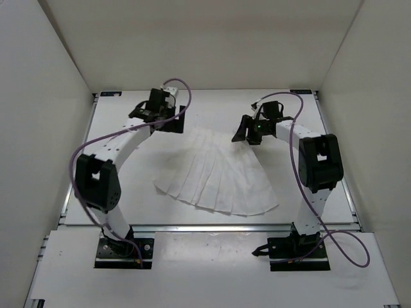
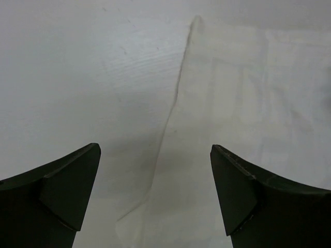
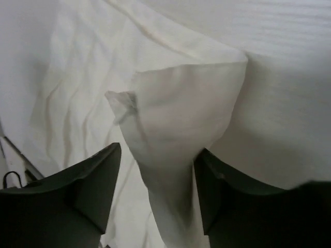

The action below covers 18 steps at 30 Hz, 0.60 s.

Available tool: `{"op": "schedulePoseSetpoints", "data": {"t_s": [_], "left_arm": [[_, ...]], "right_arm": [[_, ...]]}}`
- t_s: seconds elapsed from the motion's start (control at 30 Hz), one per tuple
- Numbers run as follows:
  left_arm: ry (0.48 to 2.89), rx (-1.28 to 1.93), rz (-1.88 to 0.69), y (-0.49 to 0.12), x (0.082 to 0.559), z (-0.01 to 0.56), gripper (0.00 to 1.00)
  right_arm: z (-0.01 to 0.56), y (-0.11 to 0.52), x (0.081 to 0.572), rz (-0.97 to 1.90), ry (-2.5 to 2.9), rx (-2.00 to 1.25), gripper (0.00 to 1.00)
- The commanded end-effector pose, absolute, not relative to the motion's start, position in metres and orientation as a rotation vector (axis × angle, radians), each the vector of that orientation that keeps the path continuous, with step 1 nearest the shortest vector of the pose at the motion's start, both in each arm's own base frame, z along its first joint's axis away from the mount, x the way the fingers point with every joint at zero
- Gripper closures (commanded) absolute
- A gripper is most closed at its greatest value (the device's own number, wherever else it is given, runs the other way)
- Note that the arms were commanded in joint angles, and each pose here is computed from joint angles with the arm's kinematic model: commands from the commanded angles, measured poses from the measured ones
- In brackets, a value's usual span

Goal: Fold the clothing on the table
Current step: Move the skirt to the center of the board, then flatten the skirt out

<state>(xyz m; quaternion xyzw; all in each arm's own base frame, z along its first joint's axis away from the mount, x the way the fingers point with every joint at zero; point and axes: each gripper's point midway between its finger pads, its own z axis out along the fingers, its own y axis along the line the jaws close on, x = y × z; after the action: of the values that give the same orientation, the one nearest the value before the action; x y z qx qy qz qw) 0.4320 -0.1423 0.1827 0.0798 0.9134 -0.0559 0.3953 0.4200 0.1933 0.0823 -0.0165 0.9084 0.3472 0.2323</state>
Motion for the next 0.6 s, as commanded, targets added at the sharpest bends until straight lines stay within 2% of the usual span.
{"op": "schedulePoseSetpoints", "data": {"t_s": [0.0,0.07,0.13,0.2,0.37,0.43,0.5,0.53,0.57], "left_arm": [[2.354,0.209,-0.209,-0.162,0.439,0.155,0.02],[2.369,0.199,-0.246,-0.168,0.45,0.139,0.01],[2.371,0.176,-0.273,-0.17,0.459,0.133,0.01],[2.363,0.176,-0.33,-0.182,0.469,0.133,0.01],[2.346,0.217,-0.412,-0.214,0.479,0.123,0.01],[2.347,0.249,-0.489,-0.234,0.475,0.12,0.05],[2.337,0.254,-0.575,-0.248,0.475,0.12,0.18],[2.309,0.259,-0.625,-0.259,0.475,0.124,0.32],[2.298,0.248,-0.653,-0.263,0.477,0.123,0.38]], "right_arm": [[0.122,0.174,0.463,0.894,2.377,-0.074,0.42],[0.128,0.16,0.47,0.796,2.373,-0.084,0.29],[0.131,0.147,0.474,0.68,2.374,-0.113,0.23],[0.138,0.138,0.477,0.613,2.374,-0.123,0.22],[0.133,0.123,0.468,0.491,2.419,-0.131,0.27],[0.125,0.124,0.46,0.447,2.457,-0.148,0.43],[0.131,0.133,0.453,0.545,2.439,-0.154,0.76],[0.129,0.142,0.447,0.612,2.423,-0.162,0.92],[0.12,0.143,0.444,0.627,2.424,-0.153,0.99]]}}
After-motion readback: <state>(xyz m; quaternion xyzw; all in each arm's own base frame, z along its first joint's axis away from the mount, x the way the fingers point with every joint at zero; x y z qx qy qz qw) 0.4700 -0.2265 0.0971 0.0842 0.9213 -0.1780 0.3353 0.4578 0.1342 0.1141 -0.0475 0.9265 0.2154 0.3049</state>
